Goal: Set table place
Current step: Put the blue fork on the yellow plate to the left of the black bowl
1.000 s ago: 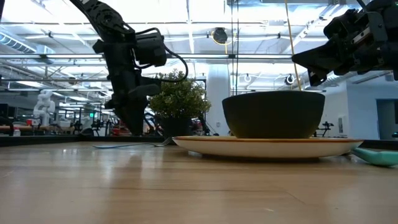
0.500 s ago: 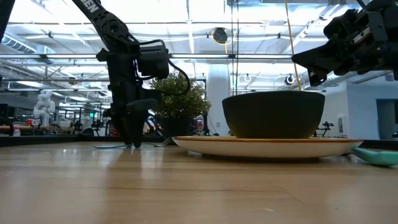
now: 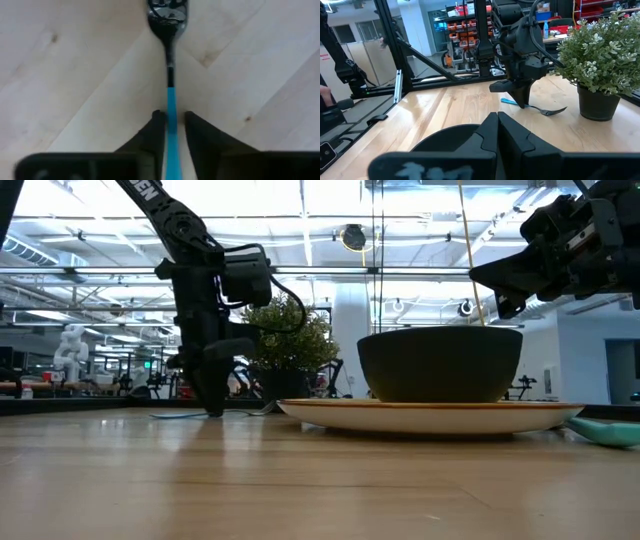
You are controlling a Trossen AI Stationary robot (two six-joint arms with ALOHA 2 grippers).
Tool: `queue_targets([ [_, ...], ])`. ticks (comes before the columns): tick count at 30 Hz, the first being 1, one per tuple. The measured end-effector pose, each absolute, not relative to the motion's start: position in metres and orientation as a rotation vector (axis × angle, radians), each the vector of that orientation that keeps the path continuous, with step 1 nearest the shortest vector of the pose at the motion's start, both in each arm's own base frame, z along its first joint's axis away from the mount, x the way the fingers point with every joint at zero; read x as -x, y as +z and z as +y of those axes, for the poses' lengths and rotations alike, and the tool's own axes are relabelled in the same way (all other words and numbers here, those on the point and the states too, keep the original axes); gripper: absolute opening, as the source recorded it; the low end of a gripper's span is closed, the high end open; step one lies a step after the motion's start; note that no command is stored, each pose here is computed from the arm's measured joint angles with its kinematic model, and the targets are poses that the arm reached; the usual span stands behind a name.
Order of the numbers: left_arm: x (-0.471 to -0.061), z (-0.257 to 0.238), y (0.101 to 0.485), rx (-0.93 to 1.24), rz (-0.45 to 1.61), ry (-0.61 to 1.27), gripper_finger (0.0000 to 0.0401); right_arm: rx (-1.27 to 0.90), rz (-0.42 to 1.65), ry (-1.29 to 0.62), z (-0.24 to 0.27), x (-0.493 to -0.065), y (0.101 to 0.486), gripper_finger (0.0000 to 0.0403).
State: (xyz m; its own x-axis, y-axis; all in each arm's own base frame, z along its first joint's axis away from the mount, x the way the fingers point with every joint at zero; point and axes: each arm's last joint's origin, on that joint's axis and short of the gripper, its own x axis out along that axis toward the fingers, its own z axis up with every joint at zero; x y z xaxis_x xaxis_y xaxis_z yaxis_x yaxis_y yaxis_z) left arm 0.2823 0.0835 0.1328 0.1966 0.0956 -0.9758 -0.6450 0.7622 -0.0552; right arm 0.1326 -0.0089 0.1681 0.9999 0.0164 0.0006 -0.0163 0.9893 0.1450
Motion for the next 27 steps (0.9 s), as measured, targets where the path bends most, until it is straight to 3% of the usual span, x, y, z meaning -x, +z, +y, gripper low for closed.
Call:
queue_targets([
  [5, -0.282, 0.083, 0.133, 0.523, 1.28, 0.547, 0.0013, -0.146, 0.001, 0.016, -0.009, -0.133, 0.168, 0.0],
  [17, -0.283, 0.077, 0.139, 0.488, 1.252, 0.546, 0.0007, -0.146, 0.001, 0.016, -0.009, -0.133, 0.168, 0.0],
  [27, -0.279, 0.052, 0.181, 0.463, 1.108, 0.467, 0.0005, -0.145, 0.001, 0.017, -0.009, -0.133, 0.168, 0.0],
])
